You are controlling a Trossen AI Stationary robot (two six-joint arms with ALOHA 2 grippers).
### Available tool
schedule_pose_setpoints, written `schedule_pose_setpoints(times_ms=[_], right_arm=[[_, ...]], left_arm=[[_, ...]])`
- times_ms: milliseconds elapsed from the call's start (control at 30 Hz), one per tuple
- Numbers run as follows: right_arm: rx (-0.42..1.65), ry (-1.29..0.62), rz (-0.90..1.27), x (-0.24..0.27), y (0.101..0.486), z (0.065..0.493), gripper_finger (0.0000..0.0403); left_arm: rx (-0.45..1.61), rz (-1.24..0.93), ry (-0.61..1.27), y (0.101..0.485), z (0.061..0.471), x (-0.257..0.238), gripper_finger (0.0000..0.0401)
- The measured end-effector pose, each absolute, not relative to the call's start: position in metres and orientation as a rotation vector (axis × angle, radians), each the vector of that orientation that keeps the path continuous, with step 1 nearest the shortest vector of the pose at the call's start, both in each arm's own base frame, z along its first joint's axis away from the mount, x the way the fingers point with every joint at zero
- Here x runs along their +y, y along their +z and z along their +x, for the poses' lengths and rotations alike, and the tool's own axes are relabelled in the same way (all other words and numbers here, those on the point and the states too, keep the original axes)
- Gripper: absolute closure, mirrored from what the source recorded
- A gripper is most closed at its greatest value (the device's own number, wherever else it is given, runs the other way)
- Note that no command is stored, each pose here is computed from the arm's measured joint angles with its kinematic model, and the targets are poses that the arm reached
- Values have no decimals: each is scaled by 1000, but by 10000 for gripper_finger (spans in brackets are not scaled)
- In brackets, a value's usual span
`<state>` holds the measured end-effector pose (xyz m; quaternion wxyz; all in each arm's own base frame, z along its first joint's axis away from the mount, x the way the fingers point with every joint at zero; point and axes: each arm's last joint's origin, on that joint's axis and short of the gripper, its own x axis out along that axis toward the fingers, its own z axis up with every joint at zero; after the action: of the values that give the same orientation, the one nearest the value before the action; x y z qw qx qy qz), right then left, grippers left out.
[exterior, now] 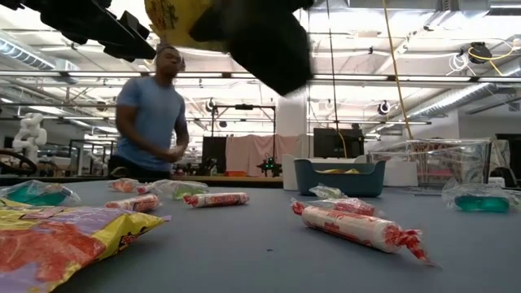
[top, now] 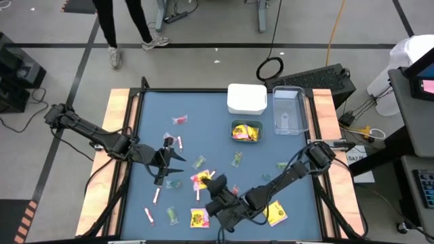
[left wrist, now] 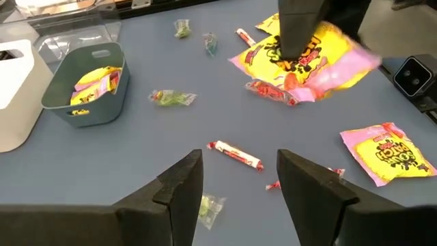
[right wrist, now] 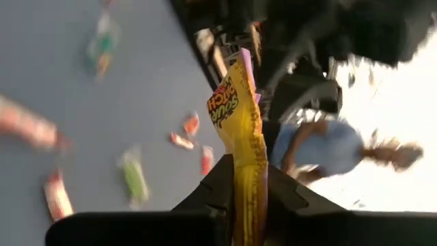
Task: Sort candy
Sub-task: Put the top center yellow candy into the green bin
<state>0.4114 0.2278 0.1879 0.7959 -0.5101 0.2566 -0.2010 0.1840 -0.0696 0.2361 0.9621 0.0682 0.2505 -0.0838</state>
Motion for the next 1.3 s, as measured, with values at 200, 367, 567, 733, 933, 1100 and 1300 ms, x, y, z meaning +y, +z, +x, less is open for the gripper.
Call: schedule_pose_setpoints(times_ms=[200,367,567,733,933,1100,1300], right_arm=[[374,-533,-593,225,193,417,367],[253,-554,-237,220,197,423,367],[168,-573,29,212,199,428,367],[168,-542,82,208,199,432,367],[209,-529,-39,207,198,432,367],[267,-461,-230,209,197,432,367],[298,-561,-410,214,198,425,367]], left_arm=[[508,138,-170,236,184,-70,208],[509,139,-170,236,184,-70,208],[510,138,-170,236,184,-70,208],[510,138,-170,236,184,-70,208],[510,138,-169,236,184,-70,208],[512,111,-162,236,184,-70,208],[521,84,-154,234,185,-70,208]])
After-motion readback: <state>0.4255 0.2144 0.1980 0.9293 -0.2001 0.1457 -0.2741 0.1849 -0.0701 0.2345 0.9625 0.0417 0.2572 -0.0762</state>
